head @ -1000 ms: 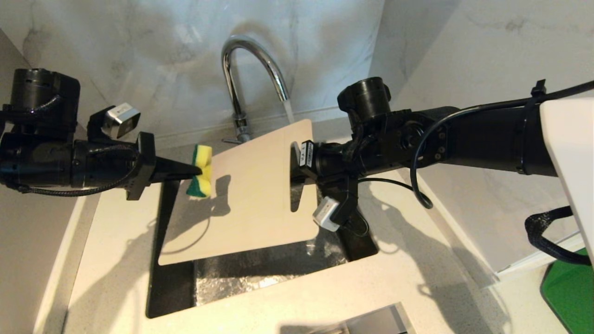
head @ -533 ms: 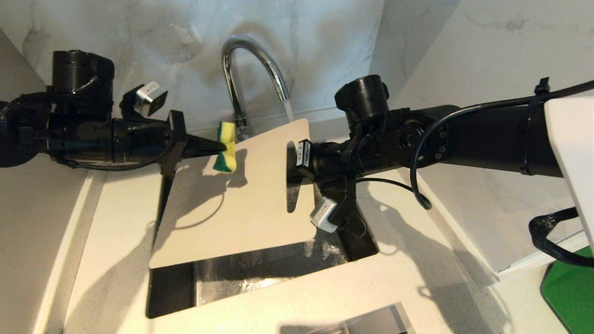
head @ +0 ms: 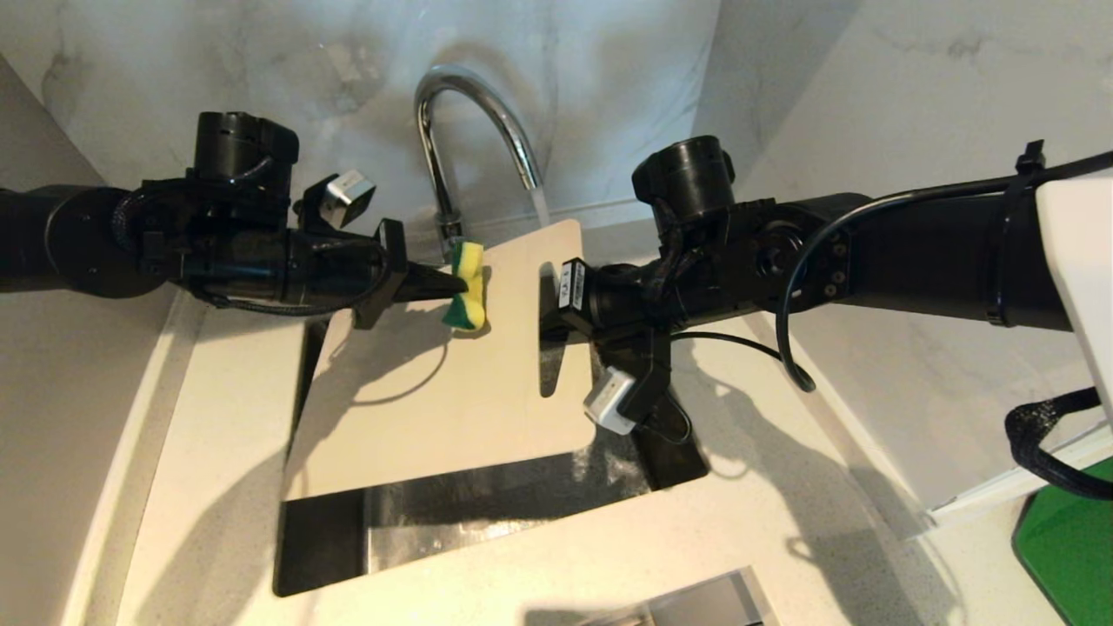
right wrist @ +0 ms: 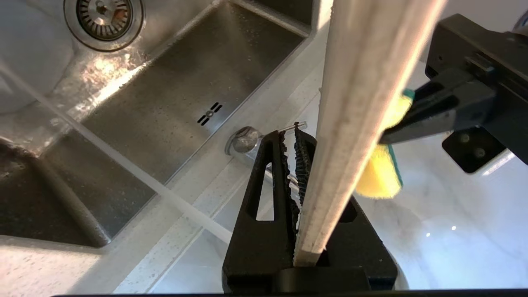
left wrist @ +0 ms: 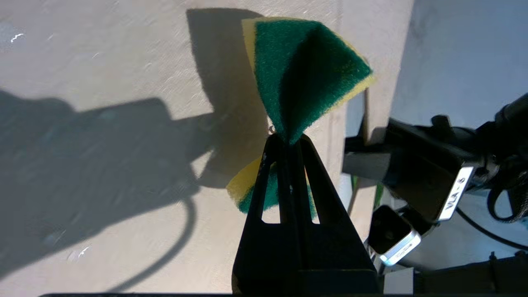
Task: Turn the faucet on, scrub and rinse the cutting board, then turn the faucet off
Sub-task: Scrub the cutting board underwater
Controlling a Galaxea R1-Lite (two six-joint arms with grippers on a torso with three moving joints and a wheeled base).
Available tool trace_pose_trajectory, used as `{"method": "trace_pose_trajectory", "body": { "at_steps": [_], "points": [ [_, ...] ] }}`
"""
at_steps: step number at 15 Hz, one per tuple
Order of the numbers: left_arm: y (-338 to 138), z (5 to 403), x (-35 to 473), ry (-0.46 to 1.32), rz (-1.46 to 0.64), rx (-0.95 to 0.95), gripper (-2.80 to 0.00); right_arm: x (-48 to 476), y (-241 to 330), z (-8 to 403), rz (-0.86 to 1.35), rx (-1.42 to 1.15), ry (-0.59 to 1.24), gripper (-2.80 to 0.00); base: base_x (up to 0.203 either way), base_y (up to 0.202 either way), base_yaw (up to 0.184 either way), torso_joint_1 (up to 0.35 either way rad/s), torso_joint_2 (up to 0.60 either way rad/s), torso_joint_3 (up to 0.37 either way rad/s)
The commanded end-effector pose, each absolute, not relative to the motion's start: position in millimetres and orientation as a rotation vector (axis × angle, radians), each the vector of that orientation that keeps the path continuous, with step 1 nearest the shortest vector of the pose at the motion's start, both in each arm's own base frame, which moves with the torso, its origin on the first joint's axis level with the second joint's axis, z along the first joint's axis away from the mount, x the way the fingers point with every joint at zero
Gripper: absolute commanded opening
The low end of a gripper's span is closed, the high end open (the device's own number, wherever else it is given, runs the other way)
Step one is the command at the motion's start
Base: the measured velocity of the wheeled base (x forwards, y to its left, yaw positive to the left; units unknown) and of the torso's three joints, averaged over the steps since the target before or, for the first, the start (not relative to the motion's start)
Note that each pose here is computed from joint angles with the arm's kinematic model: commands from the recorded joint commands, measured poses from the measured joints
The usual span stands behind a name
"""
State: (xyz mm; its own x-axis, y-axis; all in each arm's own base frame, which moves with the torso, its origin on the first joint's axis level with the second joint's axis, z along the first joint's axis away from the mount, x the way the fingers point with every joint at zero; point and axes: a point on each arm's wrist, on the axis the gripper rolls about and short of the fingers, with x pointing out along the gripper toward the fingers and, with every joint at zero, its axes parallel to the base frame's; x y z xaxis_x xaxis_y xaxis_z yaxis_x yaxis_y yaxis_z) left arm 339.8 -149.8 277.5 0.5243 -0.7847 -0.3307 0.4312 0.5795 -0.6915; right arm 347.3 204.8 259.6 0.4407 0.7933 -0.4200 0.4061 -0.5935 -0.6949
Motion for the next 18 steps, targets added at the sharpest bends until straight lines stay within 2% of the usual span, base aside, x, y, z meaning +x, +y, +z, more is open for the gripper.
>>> {"method": "trace_pose_trajectory", "body": {
  "at_steps": [1, 9, 18],
  "points": [
    [-158.1, 281.9, 340.6, 0.673, -0.801, -0.584, -2.80, 346.1, 205.0, 260.1, 1.022, -2.203, -1.022, -2.80, 0.000, 0.000, 0.000, 0.000, 0.00, 0.000],
    [-169.2, 270.8, 346.6, 0.700, -0.783, -0.577, -2.80, 342.1, 209.2, 260.4, 1.029, -2.197, -1.042, -2.80, 0.000, 0.000, 0.000, 0.000, 0.00, 0.000],
    [-121.9, 244.9, 366.1, 0.730, -0.641, -0.589, -2.80, 339.0, 206.9, 260.2, 1.039, -2.189, -1.046, -2.80, 0.000, 0.000, 0.000, 0.000, 0.00, 0.000]
  ]
}}
